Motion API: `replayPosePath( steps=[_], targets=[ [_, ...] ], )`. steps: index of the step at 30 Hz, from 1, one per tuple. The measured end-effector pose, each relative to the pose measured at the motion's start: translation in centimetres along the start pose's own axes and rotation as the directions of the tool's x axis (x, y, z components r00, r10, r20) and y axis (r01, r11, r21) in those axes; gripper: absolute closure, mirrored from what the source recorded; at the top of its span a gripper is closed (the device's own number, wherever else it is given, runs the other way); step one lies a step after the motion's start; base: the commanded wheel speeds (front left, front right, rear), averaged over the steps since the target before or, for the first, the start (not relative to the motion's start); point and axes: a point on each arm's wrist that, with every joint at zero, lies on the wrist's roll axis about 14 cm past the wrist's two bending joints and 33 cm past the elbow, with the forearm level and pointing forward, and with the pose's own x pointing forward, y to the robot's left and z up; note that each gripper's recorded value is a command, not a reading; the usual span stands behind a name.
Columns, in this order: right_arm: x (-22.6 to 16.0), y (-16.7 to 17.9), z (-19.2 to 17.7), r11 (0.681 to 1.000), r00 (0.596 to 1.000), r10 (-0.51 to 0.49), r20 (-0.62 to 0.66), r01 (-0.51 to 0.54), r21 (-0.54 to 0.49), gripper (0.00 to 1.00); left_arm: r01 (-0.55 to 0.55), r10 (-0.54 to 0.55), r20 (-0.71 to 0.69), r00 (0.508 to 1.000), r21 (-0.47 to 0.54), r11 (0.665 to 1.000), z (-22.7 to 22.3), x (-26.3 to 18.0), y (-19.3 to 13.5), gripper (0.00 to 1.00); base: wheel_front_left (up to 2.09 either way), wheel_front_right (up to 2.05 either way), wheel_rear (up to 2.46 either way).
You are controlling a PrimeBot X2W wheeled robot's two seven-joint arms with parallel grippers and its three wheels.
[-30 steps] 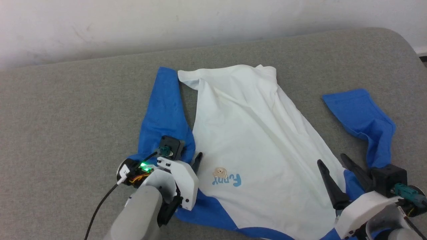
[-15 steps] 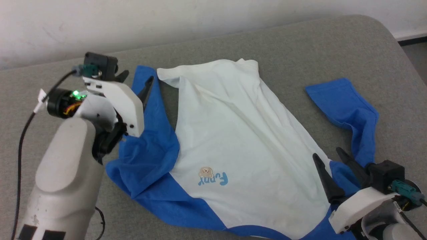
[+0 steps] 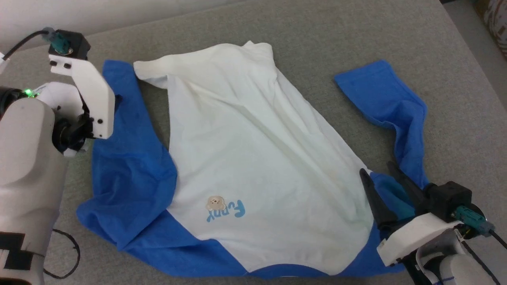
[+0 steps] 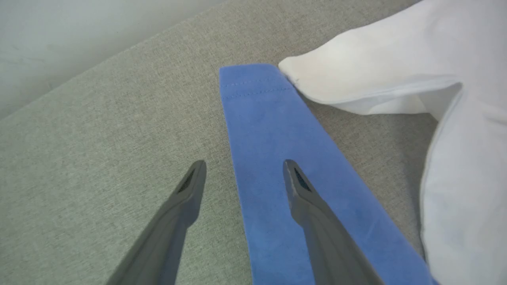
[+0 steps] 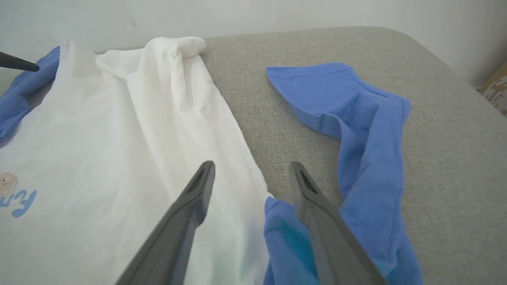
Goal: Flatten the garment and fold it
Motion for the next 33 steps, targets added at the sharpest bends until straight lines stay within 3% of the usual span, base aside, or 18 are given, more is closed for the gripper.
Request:
replayPosePath(
  steps=[7,8,10,19,28,33],
  targets=[
    [-0.2,-1.0,-1.5,0.999,0.998,-0.04,-0.04,0.04,0.003,0.0,-0.01,0.013,-0.123,0.992,0.029,1.0,-1.9,2.4,0.5,0.0,0.0,0.0,0.0],
    [-0.1,-1.1,-1.5,0.999,0.998,-0.042,-0.04,0.042,0.003,0.0,-0.01,0.014,-0.137,0.99,0.03,0.999,-1.9,2.5,0.5,0.52,0.0,0.0,0.0],
    [0.0,-1.0,-1.5,0.999,0.998,-0.04,-0.041,0.04,0.002,0.0,-0.013,0.018,-0.153,0.988,0.033,0.999,-1.9,2.4,0.6,0.98,0.0,0.0,0.0],
    [0.7,-0.3,-1.1,1.0,0.999,-0.007,-0.032,0.007,-0.006,0.0,-0.067,0.065,-0.095,0.993,-0.015,0.998,-2.0,0.5,2.6,1.0,0.0,0.0,0.0],
    [1.3,1.1,0.1,0.999,0.999,0.051,-0.003,-0.051,-0.018,0.0,-0.051,0.092,0.251,0.964,-0.166,0.985,3.3,-3.6,4.0,1.0,0.0,0.0,0.0],
    [1.7,1.9,0.8,0.997,0.997,0.081,0.014,-0.08,-0.022,0.0,-0.076,0.157,0.316,0.935,-0.254,0.964,3.0,-5.7,6.5,1.0,0.0,0.0,0.0]
  ],
)
